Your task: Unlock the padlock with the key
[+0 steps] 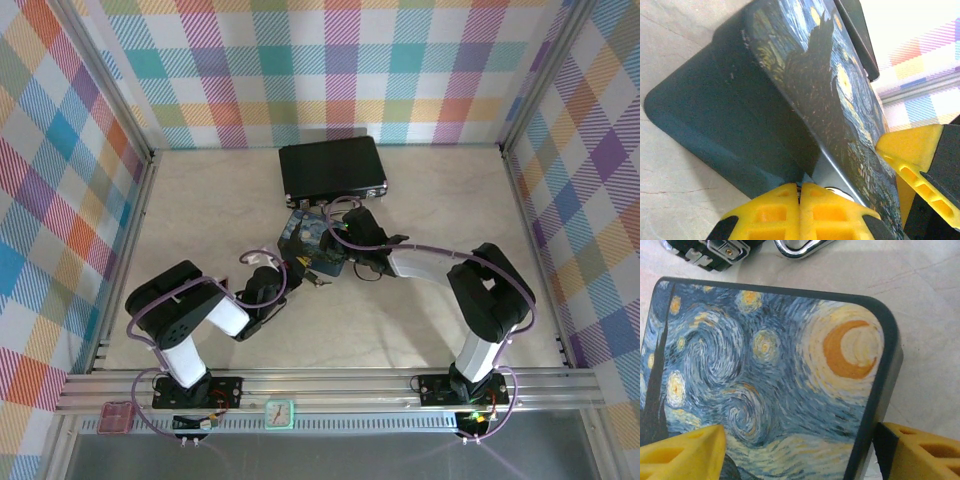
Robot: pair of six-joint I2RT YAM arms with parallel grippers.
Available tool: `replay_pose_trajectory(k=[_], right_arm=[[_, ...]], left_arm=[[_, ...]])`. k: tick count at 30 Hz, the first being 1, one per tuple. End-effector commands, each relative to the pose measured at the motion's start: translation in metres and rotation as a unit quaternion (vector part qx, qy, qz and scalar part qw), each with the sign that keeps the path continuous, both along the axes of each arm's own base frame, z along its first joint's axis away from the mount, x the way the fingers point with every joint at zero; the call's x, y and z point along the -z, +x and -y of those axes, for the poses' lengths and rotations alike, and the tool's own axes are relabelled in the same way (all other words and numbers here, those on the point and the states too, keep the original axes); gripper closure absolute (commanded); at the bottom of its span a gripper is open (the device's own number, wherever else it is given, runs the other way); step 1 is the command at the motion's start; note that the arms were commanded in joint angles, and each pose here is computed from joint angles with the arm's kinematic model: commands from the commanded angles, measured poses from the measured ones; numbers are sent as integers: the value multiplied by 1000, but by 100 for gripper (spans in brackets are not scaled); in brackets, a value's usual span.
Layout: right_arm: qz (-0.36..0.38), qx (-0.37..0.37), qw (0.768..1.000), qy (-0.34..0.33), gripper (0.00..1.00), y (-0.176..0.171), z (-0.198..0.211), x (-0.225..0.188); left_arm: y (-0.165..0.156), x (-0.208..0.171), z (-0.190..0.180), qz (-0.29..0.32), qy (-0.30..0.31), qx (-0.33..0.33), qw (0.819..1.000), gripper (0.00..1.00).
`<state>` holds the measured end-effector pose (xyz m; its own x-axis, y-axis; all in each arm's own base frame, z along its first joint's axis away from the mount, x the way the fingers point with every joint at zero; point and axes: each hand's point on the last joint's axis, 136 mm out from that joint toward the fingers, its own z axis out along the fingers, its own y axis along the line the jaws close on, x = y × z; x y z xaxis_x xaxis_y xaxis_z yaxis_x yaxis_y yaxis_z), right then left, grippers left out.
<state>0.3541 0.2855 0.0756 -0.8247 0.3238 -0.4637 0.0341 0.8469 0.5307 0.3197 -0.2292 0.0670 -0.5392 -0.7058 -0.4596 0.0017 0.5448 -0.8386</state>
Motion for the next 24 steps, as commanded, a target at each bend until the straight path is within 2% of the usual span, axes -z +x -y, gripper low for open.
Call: replay_pose_trajectory(k=[1,8,14,20,24], right_arm=[[-49,90,994,-23,25,-13,27,34],[-96,155,982,-38,29,-33,47,65],[-100,165,980,-40,31,-38,52,57],[-100,176,978,-51,32,-41,60,55],[-96,175,978,-55,33,-38,60,54]], left_arm=[[5,-9,-12,25,-29,-43,998,100],[7,0,-29,13,-33,-85,996,100],[11,10,-38,-13,-66,-109,992,100],[10,0,-53,-8,-85,-136,987,100],[13,-11,-48,4,-91,-122,988,100]])
